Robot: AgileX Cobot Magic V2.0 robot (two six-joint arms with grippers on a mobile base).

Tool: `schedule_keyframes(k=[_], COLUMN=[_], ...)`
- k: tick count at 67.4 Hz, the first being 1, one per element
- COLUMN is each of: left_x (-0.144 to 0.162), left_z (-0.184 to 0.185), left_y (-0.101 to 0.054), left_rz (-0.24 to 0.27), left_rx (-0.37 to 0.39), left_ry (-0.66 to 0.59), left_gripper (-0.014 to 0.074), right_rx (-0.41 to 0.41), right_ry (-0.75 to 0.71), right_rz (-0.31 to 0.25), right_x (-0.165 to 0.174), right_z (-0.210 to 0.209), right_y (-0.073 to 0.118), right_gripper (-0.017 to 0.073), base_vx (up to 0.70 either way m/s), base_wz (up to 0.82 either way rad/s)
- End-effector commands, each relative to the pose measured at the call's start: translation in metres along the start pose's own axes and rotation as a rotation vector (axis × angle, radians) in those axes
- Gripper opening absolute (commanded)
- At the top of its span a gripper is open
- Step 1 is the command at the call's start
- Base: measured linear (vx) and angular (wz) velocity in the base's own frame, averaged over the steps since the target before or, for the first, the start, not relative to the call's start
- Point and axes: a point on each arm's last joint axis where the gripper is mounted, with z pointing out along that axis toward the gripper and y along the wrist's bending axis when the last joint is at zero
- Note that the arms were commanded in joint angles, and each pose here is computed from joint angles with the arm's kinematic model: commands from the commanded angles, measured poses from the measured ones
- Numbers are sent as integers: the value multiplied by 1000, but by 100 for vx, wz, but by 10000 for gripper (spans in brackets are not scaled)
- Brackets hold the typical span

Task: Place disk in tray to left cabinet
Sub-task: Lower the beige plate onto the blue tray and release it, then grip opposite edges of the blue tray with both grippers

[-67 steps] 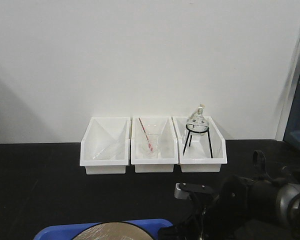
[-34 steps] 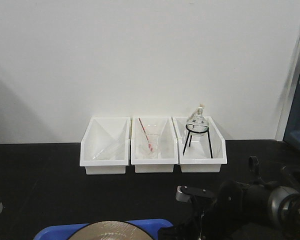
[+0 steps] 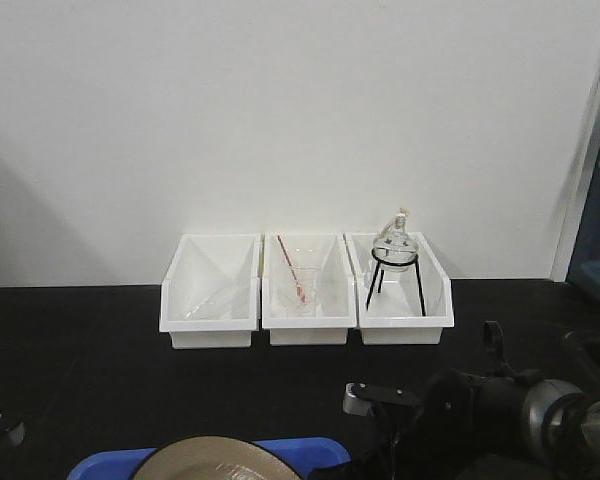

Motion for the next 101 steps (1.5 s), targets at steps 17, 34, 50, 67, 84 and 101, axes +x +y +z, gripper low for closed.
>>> schedule_keyframes(k=[17,34,50,67,84,101], left_x=[-13,-11,-11,-13,-12,-9], left_z=[-12,-12,-12,-12,-2,16], left_y=[-5,-5,-5,-5,-4,-3], left_rz=[-9,-9,-8,25,-13,-51], left_rx=[7,14,14,7,31,68], left_ry=[-86,-73,-72,-95,-61,-12], left_gripper=[415,415,415,415,415,415], right_rx=[-54,30,50,22,4,-24], right_ry=[-175,-131,-100,-54,-32,-25], right_rz=[-54,-59,-13,-33,-40,-7], right_x=[-18,-17,-20,-12,-7,-6], right_z=[-58,-54,-47,-23,-13,-12], right_y=[21,9,-10,8,20,23], right_gripper=[480,480,480,480,472,405], base_vx=[0,0,0,0,0,0], base_wz=[0,0,0,0,0,0])
